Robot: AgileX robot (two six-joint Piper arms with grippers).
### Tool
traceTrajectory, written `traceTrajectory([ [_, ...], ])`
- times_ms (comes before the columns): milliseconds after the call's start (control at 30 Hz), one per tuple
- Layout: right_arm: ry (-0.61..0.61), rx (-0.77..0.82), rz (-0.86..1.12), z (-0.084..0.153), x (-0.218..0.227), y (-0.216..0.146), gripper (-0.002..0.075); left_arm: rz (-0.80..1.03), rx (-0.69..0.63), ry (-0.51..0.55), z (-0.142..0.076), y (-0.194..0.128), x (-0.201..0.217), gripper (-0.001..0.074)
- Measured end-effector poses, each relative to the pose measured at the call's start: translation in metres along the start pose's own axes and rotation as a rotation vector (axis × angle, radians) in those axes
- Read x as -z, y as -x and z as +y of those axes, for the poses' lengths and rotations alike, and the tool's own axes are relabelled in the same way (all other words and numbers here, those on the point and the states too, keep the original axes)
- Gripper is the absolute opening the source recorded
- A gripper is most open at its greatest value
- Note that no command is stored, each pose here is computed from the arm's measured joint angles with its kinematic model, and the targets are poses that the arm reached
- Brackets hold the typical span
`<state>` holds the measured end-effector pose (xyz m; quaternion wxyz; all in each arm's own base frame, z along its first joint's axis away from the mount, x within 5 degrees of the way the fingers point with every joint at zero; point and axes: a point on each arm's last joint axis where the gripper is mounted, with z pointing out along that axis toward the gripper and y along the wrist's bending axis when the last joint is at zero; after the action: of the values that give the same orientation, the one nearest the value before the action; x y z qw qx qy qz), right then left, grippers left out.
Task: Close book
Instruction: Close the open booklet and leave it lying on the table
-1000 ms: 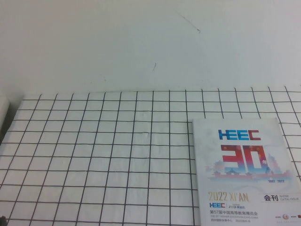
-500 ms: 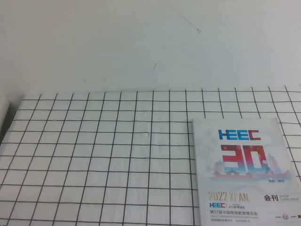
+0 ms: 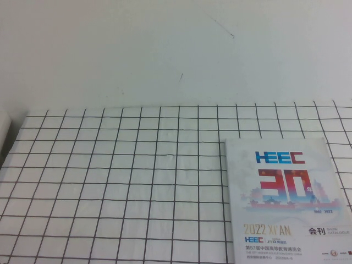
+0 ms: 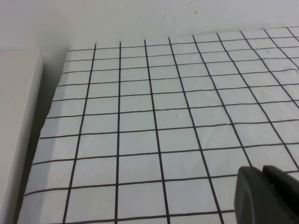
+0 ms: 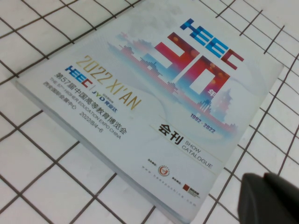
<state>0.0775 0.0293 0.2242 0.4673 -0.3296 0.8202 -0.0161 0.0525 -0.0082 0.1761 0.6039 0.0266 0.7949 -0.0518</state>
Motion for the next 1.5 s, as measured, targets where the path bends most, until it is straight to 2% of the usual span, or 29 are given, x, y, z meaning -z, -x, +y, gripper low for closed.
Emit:
traceTrajectory([
  [333, -0.013, -0.005, -0.007, -0.001, 0.001, 0.000, -0.0003, 0.000, 0.000, 0.000, 0.000, 0.000, 0.000, -0.0004],
  [500, -0.112, -0.026, -0.067, -0.008, 0.013, -0.004, -0.0003, 0.000, 0.000, 0.000, 0.000, 0.000, 0.000, -0.0004],
  [767, -0.275, -0.328, -0.104, -0.003, 0.012, -0.041, -0.0003, 0.000, 0.002, 0.000, 0.000, 0.000, 0.000, -0.0004],
  [900, -0.340, -0.409, -0.082, 0.004, 0.002, -0.064, -0.0003, 0.000, 0.002, 0.000, 0.000, 0.000, 0.000, -0.0004],
  [1267, -0.427, -0.449, -0.127, 0.003, 0.001, -0.071, -0.0003, 0.000, 0.003, 0.000, 0.000, 0.000, 0.000, -0.0004],
  [1500, -0.438, -0.454, -0.127, 0.003, 0.001, -0.071, -0.0003, 0.000, 0.006, 0.000, 0.000, 0.000, 0.000, -0.0004],
])
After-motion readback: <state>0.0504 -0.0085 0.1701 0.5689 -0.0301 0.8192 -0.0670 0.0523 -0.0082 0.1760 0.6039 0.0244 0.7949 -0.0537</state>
